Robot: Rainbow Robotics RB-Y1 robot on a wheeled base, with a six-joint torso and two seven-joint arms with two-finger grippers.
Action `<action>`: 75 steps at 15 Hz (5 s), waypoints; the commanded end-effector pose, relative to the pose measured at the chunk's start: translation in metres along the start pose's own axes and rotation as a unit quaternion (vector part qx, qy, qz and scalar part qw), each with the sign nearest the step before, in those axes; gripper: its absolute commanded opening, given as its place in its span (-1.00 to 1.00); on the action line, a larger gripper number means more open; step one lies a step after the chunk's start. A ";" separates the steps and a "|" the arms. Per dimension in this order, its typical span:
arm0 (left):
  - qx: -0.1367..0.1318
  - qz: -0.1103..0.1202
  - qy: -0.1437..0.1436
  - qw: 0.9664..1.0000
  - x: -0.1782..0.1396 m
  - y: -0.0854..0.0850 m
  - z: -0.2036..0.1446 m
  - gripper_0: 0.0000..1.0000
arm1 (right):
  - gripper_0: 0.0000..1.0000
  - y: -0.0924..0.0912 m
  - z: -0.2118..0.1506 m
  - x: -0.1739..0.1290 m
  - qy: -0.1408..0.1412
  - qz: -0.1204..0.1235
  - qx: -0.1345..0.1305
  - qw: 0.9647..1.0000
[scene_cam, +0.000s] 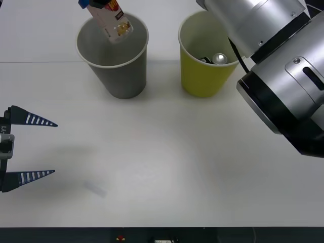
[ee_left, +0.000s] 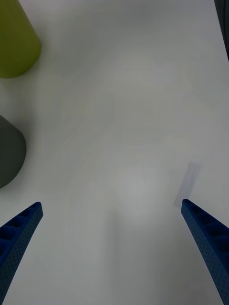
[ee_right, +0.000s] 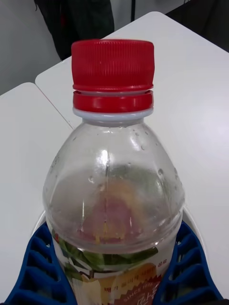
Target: Put the can into the green bin and the plastic bottle into the gray bin
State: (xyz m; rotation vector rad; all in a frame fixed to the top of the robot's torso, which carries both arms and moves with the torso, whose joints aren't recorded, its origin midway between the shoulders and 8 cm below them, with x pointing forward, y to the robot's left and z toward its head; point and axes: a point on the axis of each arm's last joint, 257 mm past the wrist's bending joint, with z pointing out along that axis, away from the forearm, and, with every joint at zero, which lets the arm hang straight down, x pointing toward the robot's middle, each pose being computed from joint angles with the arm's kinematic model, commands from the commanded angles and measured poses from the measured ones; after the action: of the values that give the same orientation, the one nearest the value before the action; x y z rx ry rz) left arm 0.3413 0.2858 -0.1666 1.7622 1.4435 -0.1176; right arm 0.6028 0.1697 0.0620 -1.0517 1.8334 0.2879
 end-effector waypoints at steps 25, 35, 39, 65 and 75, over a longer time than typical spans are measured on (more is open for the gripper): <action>0.000 0.000 0.000 1.000 0.000 0.000 0.000 1.00 | 1.00 0.004 -0.022 -0.008 -0.028 -0.012 -0.022 0.999; 0.000 0.000 0.000 1.000 0.000 0.000 0.000 1.00 | 1.00 0.034 -0.124 0.045 -0.117 -0.058 -0.053 0.990; 0.000 0.000 0.000 1.000 0.000 0.000 0.000 1.00 | 1.00 0.046 -0.149 0.091 -0.121 -0.071 -0.052 0.989; 0.000 0.000 0.000 1.000 0.000 0.000 0.000 1.00 | 1.00 0.010 -0.232 0.350 0.004 -0.090 0.024 0.996; 0.000 0.000 0.000 1.000 0.000 0.000 0.000 1.00 | 1.00 -0.005 -0.259 0.440 0.073 -0.175 -0.030 0.981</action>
State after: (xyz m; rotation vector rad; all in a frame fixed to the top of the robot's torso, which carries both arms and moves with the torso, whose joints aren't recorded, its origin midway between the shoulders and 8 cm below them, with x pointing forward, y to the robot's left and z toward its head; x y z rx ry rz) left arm 0.3413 0.2858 -0.1666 1.7623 1.4435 -0.1176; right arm 0.3775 -0.2178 -0.1679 -1.4311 1.7409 0.0669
